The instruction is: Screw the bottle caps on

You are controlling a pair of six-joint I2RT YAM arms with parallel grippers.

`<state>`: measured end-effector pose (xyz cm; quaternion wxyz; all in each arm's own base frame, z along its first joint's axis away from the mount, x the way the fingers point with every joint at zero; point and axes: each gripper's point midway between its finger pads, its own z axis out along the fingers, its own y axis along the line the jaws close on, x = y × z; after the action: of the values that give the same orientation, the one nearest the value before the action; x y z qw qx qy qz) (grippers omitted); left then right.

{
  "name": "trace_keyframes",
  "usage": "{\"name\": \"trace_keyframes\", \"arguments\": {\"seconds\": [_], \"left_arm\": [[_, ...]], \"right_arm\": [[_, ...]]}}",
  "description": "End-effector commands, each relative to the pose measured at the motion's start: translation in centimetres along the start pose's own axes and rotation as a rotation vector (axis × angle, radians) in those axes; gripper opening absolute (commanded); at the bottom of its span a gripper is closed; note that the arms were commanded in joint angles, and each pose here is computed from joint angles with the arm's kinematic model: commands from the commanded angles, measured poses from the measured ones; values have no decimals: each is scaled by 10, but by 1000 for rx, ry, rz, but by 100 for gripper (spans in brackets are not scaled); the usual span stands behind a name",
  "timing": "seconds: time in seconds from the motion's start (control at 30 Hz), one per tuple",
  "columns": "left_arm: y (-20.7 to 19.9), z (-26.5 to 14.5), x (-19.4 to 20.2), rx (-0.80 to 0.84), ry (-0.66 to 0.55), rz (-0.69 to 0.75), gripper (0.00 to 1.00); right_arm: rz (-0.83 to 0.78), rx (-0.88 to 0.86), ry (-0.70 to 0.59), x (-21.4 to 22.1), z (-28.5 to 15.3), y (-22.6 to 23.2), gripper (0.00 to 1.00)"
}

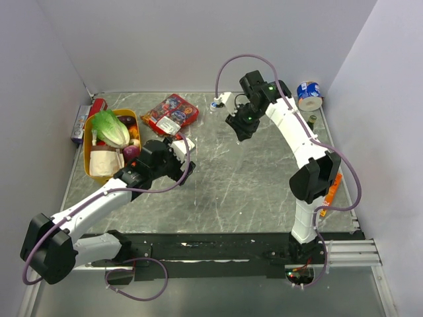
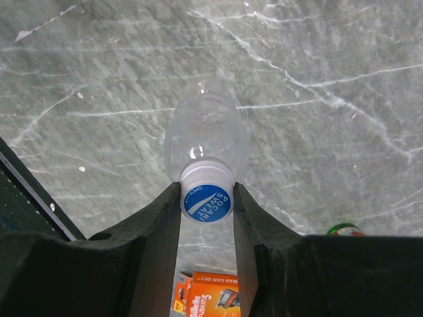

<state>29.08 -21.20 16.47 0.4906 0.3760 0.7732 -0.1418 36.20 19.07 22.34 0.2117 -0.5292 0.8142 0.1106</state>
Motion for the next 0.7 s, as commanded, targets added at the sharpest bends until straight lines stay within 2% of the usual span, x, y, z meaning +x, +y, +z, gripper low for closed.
{"name": "trace_keyframes", "arguments": {"seconds": [0.0, 0.3, 0.67], "left_arm": [[-4, 3, -7, 32, -48, -25, 96], [-3, 3, -5, 35, -43, -25, 96], [-6, 4, -3, 49, -40, -25, 96]], "right_arm": [[3, -1, 8, -1, 8, 2, 15], [-5, -4, 13, -1, 12, 6, 28], [-7, 16, -13, -7, 8, 5, 49]]}}
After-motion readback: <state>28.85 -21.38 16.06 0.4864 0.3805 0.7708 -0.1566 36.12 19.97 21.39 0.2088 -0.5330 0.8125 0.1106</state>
